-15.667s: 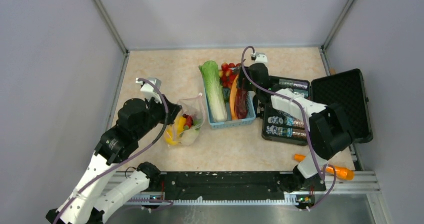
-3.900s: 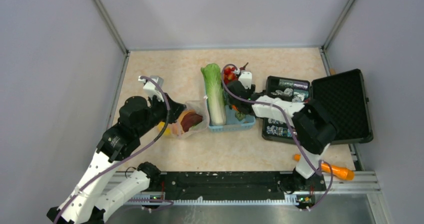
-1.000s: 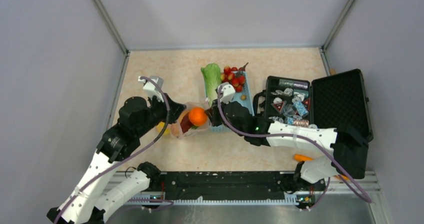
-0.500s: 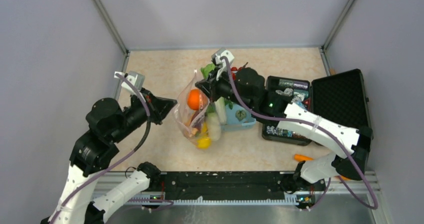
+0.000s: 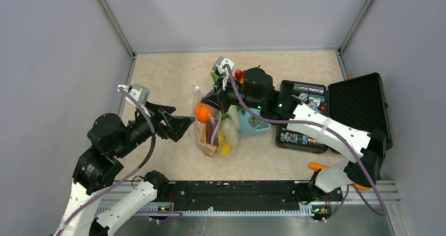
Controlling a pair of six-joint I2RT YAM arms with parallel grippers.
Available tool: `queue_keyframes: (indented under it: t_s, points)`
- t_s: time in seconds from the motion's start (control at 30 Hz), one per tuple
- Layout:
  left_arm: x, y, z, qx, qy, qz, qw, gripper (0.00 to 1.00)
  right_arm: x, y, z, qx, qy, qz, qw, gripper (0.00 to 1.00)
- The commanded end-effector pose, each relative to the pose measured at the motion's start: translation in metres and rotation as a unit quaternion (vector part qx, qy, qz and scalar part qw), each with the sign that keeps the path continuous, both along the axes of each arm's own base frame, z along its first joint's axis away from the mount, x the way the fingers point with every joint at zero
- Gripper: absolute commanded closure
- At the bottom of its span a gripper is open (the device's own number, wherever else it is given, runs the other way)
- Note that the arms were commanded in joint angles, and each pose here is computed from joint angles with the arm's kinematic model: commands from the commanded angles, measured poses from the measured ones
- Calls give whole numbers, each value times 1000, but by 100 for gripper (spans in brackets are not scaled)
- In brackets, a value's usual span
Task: Place the food in the zip-top bag and seal the zipper
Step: Adjust the zipper food storage bag at the center of the board.
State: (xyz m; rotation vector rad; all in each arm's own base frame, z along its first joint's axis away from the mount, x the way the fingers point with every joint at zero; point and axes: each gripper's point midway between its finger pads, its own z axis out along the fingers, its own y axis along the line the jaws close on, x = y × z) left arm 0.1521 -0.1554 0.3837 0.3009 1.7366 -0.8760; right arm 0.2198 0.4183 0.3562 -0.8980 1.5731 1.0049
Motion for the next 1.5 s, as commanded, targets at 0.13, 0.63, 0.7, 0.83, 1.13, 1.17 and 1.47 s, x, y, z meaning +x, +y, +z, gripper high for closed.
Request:
queue_keyframes:
  t_s: [0.13, 0.63, 0.7, 0.83, 1.13, 1.17, 1.47]
  points:
    - [2, 35, 36, 18, -66, 74, 995, 1, -72, -38, 23, 37, -16, 223, 974, 100]
    - [-5, -1, 27, 17, -101, -30, 994, 1, -99, -56, 25, 25, -58, 326, 943, 100]
    - [-14, -16, 23, 8, -109, -81, 991, 1, -85, -58, 6, 16, -59, 329, 942, 100]
    - [-25, -43, -1, -3, -101, -174, 980, 1, -41, -63, -26, -5, -79, 286, 955, 100]
    - [6, -63, -55, 8, -99, -177, 979, 22, -7, -60, -51, -23, -39, 279, 959, 100]
    - [13, -64, -62, 10, -108, -168, 980, 25, -9, -60, -52, -22, -38, 284, 958, 100]
    - [26, -50, -58, -9, -177, -104, 979, 12, -28, -71, -27, 11, -80, 293, 953, 100]
